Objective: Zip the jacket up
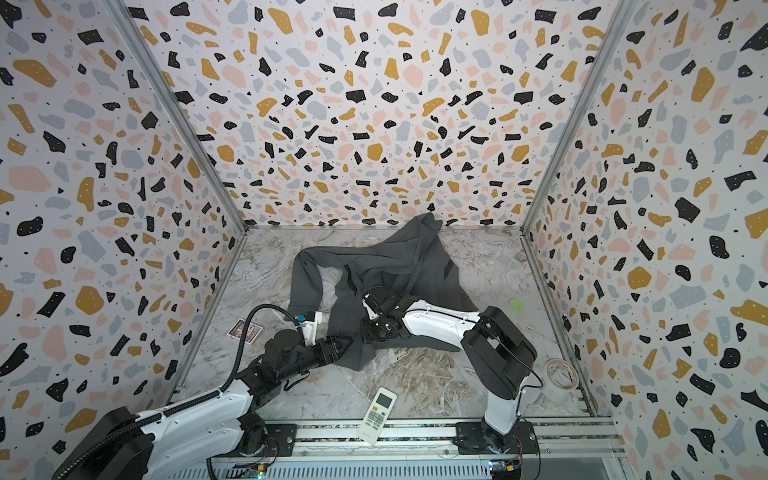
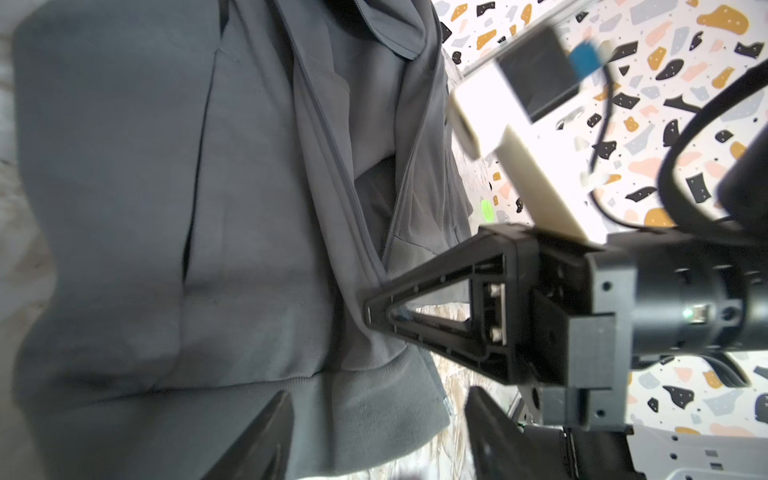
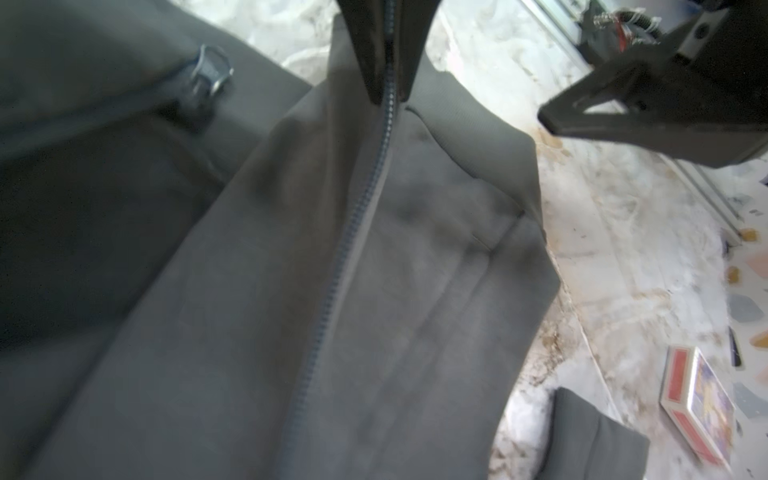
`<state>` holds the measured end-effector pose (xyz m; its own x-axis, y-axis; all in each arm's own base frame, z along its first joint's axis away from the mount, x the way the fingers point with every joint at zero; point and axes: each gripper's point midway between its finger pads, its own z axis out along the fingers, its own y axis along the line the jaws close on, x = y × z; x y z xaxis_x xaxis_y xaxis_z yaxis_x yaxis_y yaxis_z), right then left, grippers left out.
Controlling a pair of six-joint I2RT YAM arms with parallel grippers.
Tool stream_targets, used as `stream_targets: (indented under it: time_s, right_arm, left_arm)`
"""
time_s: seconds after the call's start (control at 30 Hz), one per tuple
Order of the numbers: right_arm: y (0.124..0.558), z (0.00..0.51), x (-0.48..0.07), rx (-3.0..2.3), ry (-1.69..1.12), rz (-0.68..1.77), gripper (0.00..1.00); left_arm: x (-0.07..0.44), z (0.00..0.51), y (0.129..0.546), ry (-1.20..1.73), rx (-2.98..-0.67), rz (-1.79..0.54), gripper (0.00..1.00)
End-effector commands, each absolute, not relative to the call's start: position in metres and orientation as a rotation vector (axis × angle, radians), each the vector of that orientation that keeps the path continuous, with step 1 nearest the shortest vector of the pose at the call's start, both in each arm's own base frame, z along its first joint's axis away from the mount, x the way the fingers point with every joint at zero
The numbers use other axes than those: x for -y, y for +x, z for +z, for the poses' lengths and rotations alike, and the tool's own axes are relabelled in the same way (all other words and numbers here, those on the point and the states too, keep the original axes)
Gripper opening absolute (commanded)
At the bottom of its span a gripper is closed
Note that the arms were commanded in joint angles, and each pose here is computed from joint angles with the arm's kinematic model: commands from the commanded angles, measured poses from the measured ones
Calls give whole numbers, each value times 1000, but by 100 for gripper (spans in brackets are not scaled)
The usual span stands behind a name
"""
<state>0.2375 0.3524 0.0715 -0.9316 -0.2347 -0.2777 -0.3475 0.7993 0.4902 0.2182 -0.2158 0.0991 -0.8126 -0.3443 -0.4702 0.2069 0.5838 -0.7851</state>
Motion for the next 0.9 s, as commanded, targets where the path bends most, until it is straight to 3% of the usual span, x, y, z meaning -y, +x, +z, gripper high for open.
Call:
stream_targets:
  time_s: [0.0,0.13,0.4,0.87]
  right_arm:
    - [240,104,-356,-2655,-372,1072,0]
    - [241,124,-347,-2472,-231,1387,0]
    - [246,162,-348,-2217,-138,1629,0]
    - [250,167,-355,-2112,9,1727,0]
  left_arm:
    - [220,111,215,-47,-2154,-1261,72]
    - [223,119,208,-22,-2122,-1326,75]
    - [240,130,201,45,-2106,-1445,78]
    - [259,153,206,56,-2045,-1528,73]
